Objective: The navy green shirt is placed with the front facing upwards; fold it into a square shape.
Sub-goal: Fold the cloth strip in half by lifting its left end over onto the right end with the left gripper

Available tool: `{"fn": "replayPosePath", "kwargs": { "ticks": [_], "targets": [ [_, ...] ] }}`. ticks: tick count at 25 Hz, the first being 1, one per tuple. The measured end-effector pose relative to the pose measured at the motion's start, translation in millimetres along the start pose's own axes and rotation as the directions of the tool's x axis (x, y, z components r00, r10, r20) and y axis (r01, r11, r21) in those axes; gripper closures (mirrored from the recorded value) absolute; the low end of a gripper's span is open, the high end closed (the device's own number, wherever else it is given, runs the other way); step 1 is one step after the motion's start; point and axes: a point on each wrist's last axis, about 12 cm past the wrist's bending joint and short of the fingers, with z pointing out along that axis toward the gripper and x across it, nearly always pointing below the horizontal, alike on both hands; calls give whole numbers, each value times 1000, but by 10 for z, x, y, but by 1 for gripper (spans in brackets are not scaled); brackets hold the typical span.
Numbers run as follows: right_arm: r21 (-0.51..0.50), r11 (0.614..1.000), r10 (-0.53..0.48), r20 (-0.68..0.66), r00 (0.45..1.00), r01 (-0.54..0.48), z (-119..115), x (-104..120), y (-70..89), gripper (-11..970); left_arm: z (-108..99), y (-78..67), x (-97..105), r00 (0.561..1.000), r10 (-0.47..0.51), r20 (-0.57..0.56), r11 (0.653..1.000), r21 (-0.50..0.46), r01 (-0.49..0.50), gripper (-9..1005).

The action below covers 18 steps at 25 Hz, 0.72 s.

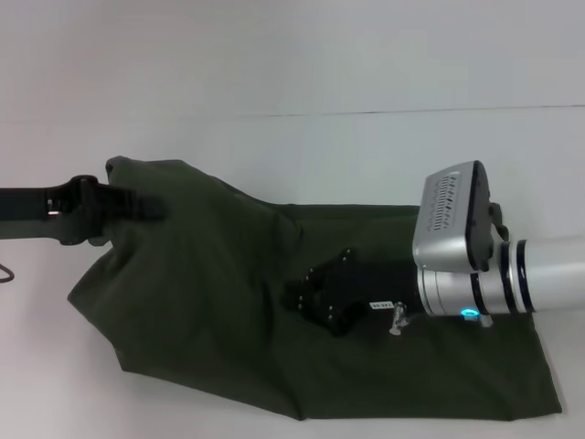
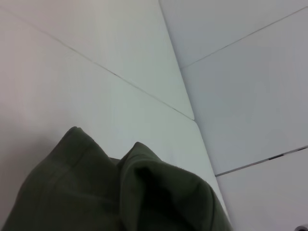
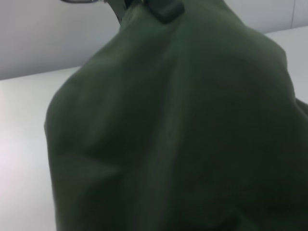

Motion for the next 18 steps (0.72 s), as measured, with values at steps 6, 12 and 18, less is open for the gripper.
{"fn": "replayPosePath", "kwargs": {
  "ticks": [6, 12, 18],
  "targets": [
    [19, 1000, -9, -32, 999, 10, 103, -53, -28, 863, -6, -40, -22, 1000, 7, 25, 999, 38, -8, 862],
    [32, 999, -17, -50, 999, 19, 178, -100, -40, 960, -15, -51, -23, 999, 11, 43, 998, 59, -13, 862],
    [35, 999, -25, -72, 997, 28, 259, -132, -29, 960, -24, -67, -13, 999, 13, 51, 996, 82, -17, 863]
  ]
}}
